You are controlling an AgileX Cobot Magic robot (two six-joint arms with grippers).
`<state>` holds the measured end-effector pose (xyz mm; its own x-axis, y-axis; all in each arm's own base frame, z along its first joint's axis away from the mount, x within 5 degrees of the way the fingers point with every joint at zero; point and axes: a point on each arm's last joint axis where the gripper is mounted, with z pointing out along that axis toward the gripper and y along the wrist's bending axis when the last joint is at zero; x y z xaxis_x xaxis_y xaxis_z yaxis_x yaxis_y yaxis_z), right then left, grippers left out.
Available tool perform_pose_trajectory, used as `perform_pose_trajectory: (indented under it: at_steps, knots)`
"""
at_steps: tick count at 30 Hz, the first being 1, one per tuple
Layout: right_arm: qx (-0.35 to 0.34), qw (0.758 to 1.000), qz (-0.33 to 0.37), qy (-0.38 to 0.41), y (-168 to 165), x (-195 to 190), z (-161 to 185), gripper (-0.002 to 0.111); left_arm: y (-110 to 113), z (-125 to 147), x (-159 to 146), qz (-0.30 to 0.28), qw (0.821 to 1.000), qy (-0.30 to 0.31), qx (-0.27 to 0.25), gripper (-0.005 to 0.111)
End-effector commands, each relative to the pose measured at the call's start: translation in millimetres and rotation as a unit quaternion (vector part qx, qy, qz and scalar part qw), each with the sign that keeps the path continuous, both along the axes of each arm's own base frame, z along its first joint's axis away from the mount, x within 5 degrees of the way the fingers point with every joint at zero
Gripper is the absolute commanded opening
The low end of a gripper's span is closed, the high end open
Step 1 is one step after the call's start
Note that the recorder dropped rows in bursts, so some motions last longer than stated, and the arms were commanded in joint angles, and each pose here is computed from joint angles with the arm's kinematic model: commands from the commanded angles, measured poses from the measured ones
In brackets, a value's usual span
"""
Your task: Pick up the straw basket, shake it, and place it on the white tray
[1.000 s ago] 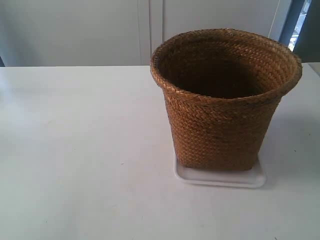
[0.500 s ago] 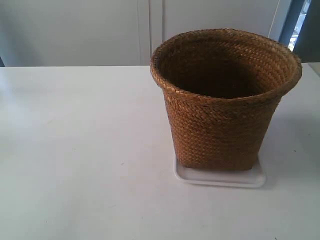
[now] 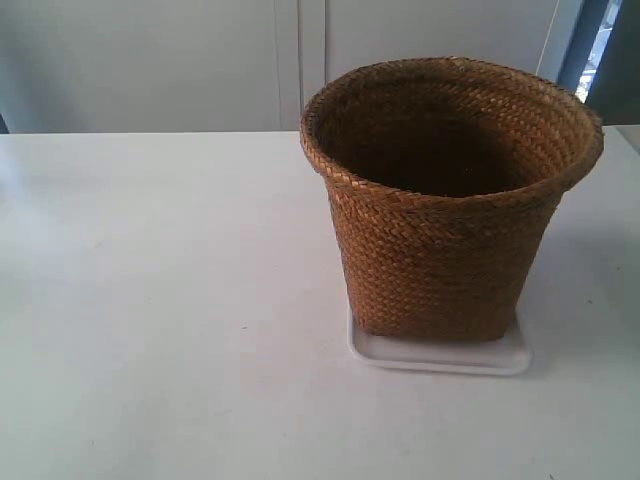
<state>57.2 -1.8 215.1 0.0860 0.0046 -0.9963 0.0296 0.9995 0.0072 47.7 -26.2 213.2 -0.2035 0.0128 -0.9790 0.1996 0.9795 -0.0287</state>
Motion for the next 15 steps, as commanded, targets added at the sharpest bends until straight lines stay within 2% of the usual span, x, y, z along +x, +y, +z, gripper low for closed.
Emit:
perform_pose_trajectory:
  at_steps: [1,13,15]
  knots:
    - [0.003,1.0,-0.001,0.001,-0.1,-0.3,-1.8,0.0,-0.7,-0.6,-0.3,-0.005,1.0,-0.001,-0.005,0.0]
    - [0.003,1.0,-0.001,0.001,-0.1,-0.3,-1.8,0.0,-0.7,-0.6,-0.3,-0.005,1.0,-0.001,-0.005,0.0]
    - [0.003,1.0,-0.001,0.001,-0.1,-0.3,-1.8,0.0,1.1,-3.3,0.2,0.002,1.0,0.002,0.012,0.0]
